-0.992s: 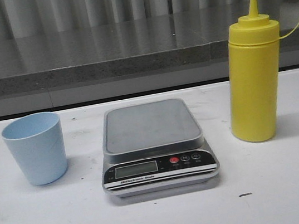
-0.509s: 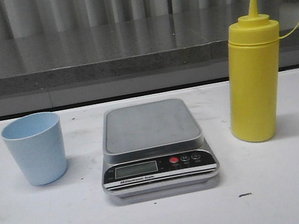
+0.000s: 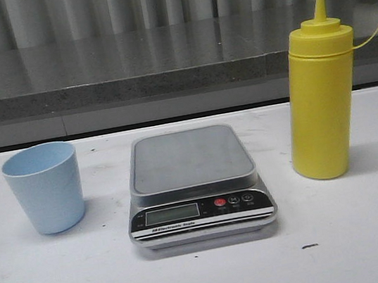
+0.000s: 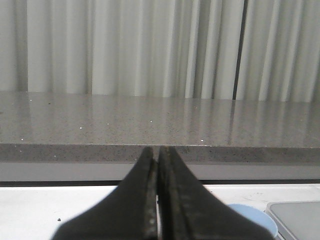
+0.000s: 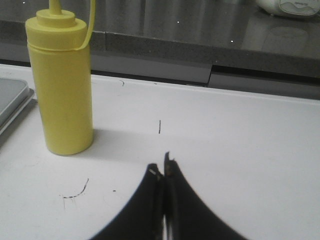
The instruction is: Pour seasoning into cup on scale with both arms
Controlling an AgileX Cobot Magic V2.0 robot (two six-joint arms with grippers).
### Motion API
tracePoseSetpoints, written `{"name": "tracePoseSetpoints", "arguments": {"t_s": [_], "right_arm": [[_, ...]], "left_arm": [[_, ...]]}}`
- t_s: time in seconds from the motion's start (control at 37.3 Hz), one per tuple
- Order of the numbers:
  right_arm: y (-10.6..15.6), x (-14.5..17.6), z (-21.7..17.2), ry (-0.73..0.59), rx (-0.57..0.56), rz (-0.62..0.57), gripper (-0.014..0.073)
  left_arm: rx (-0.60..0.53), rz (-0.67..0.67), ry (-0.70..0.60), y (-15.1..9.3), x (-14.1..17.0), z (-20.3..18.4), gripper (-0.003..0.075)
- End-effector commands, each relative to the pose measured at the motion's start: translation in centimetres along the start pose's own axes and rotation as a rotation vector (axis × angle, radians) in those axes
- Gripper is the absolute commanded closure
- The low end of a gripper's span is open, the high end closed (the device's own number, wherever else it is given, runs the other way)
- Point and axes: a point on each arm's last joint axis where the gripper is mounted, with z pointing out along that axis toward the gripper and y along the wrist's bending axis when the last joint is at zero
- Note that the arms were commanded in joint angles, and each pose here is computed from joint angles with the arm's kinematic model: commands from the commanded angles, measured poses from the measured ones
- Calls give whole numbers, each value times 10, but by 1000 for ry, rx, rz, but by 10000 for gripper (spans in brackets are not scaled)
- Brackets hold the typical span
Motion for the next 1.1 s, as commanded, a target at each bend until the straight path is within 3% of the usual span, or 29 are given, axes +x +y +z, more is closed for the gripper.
{"name": "tracePoseSetpoints", "arguments": {"t_s": [0.0,0.35,0.46,0.56,0.7,0.83,1.07], "right_arm": [[-1,-10,-2,-98,12,-17,657],[-1,-14,-2,-146,13,1,657],[-2,-33,-7,-268,18,10,657],[-3,-66,-19,-293,18,10,657],[-5,-117,-26,-243,3,45,657],[-6,-155,-8,-102,-18,76,657],[-6,-163,25,15,-20,80,636]], "left_arm": [[-5,-13,-77,1,-1,-2,740],[-8,-46,-82,1,-4,-2,740],[-3,-63,-91,0,-19,-1,740],[5,-63,-77,-3,-45,3,739],[11,-62,29,-7,-84,23,739],[12,-62,183,-10,-109,58,740],[9,-63,269,-11,-111,84,735]]}}
